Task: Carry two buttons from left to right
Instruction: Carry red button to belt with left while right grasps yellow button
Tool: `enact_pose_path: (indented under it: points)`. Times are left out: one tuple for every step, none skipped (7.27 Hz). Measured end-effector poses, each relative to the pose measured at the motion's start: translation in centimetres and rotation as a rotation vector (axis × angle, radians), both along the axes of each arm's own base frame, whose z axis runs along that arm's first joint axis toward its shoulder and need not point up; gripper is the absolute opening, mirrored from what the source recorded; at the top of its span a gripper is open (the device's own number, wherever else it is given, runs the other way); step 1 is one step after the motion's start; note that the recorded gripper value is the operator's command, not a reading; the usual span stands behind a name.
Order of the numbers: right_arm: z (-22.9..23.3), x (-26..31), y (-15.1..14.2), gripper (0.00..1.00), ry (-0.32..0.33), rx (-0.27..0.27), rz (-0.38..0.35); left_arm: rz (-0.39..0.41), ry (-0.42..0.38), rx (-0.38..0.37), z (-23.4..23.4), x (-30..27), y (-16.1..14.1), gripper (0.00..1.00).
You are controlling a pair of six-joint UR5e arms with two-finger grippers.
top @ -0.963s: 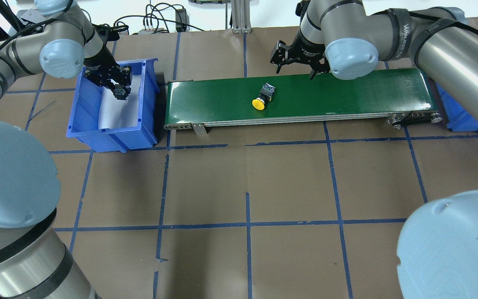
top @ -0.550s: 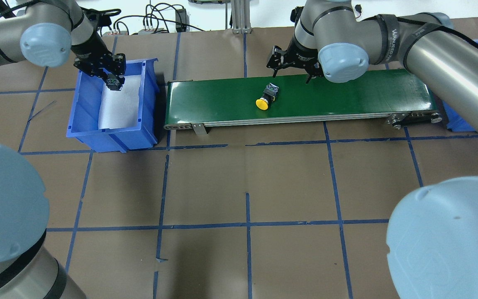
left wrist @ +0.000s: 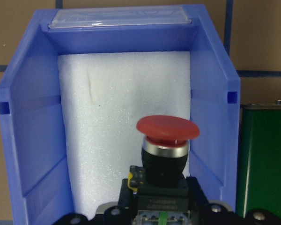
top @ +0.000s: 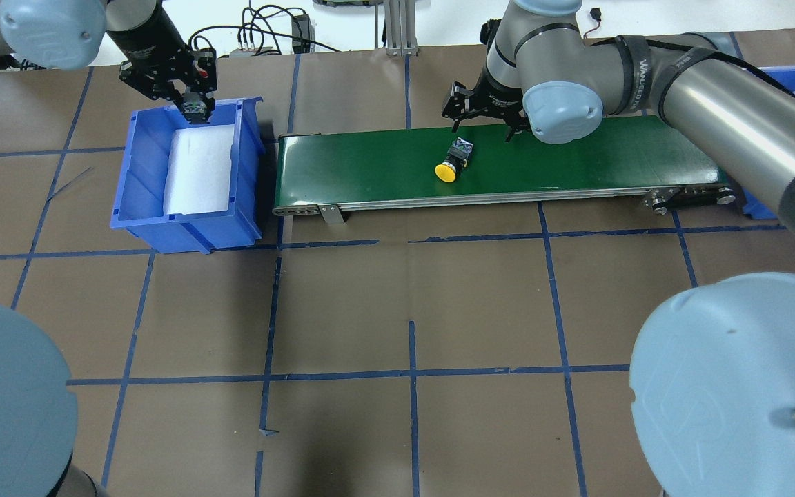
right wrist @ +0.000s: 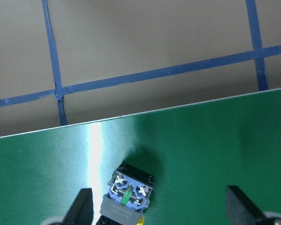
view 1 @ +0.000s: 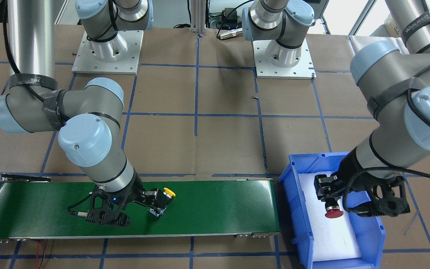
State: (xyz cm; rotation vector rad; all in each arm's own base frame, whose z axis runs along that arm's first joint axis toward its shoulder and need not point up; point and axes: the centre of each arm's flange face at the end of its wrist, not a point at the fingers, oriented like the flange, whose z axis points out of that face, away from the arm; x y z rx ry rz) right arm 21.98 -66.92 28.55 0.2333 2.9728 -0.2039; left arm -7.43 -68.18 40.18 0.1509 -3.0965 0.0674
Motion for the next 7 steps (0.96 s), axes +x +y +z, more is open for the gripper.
enact_pose_path:
  points:
    - [-0.5,0.0,-0.2,1.00,-0.002,-0.001,0.000,0.024,-0.008,-0.006,0.4,-3.1,0.2,0.39]
    - [-1.1,0.1,-0.4,1.00,-0.003,0.001,-0.001,0.049,-0.016,-0.014,0.1,-5.6,0.2,0.39]
    - [-1.7,0.0,-0.5,0.99,-0.002,0.004,-0.001,0.065,-0.015,-0.019,-0.8,-7.3,0.0,0.39]
    - [-2.2,0.0,-0.7,0.99,0.001,0.005,-0.002,0.071,-0.012,-0.017,-1.9,-8.7,-0.1,0.39]
    - [-2.8,-0.1,-0.9,0.99,0.003,0.004,-0.002,0.063,-0.011,-0.016,-3.1,-10.4,-0.2,0.39]
    - [-3.4,-0.1,-1.1,0.94,0.004,0.003,-0.002,0.057,-0.010,-0.017,-4.3,-12.1,-0.2,0.39]
    - [-3.7,-0.1,-1.2,0.79,0.004,0.001,-0.003,0.062,-0.009,-0.011,-5.7,-13.4,-0.3,0.39]
